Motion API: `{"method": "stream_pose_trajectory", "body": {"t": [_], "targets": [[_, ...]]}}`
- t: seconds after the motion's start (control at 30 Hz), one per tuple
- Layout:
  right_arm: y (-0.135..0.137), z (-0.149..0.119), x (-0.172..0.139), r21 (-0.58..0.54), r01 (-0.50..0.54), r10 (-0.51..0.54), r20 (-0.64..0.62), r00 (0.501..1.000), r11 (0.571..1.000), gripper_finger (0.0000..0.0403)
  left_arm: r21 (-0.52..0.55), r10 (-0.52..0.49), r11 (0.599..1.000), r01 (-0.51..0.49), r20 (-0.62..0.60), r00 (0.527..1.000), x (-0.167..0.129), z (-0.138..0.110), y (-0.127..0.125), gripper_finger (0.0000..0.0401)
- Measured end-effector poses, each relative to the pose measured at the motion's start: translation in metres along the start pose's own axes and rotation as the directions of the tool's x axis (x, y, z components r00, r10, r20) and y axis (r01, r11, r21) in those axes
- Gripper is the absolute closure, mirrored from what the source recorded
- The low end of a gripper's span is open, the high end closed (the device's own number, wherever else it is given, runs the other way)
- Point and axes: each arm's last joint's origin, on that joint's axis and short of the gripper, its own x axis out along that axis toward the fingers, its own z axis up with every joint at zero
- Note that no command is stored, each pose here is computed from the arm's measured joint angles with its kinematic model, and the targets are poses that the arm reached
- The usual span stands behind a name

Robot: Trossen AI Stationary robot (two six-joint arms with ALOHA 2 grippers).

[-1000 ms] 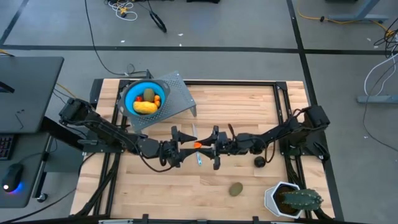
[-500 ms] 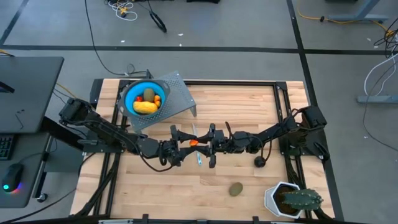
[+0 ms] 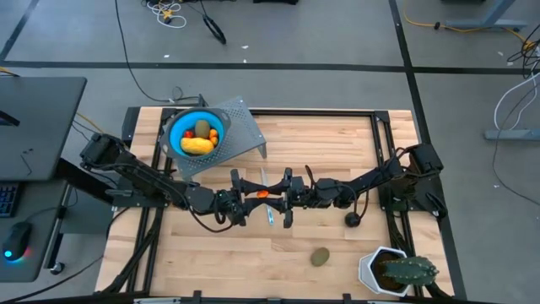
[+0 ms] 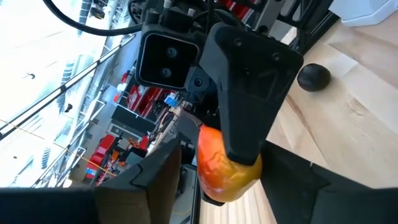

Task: Pick & Place Fruit
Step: Put the orange peach into the blue strainer bowl on the shelf

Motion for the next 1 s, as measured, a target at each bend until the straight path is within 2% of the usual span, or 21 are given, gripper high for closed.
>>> {"method": "stream_pose_trajectory", "body": {"t": [0.33,0.7,1.0], "targets": [[-0.0002,0.0001,0.0001,-0.002,0.000,0.000,0.001,1.000,1.000,0.0276,-0.003,-0.006,1.000,0.007,0.004,1.000,0.0000,0.0000,-0.0004,0.0216],[-0.0026,-0.0012,0.0005,-0.013,0.008,-0.008,-0.018,1.000,1.000,0.0276,-0.008,-0.041,0.999,0.042,0.026,0.999,0.0000,-0.0002,-0.0024,0.0263],[-0.0034,-0.0036,0.0004,-0.036,0.016,-0.017,-0.045,0.999,0.999,0.0237,-0.091,-0.057,0.994,0.059,0.027,0.998,-0.0001,-0.0009,-0.0038,0.0260]]}}
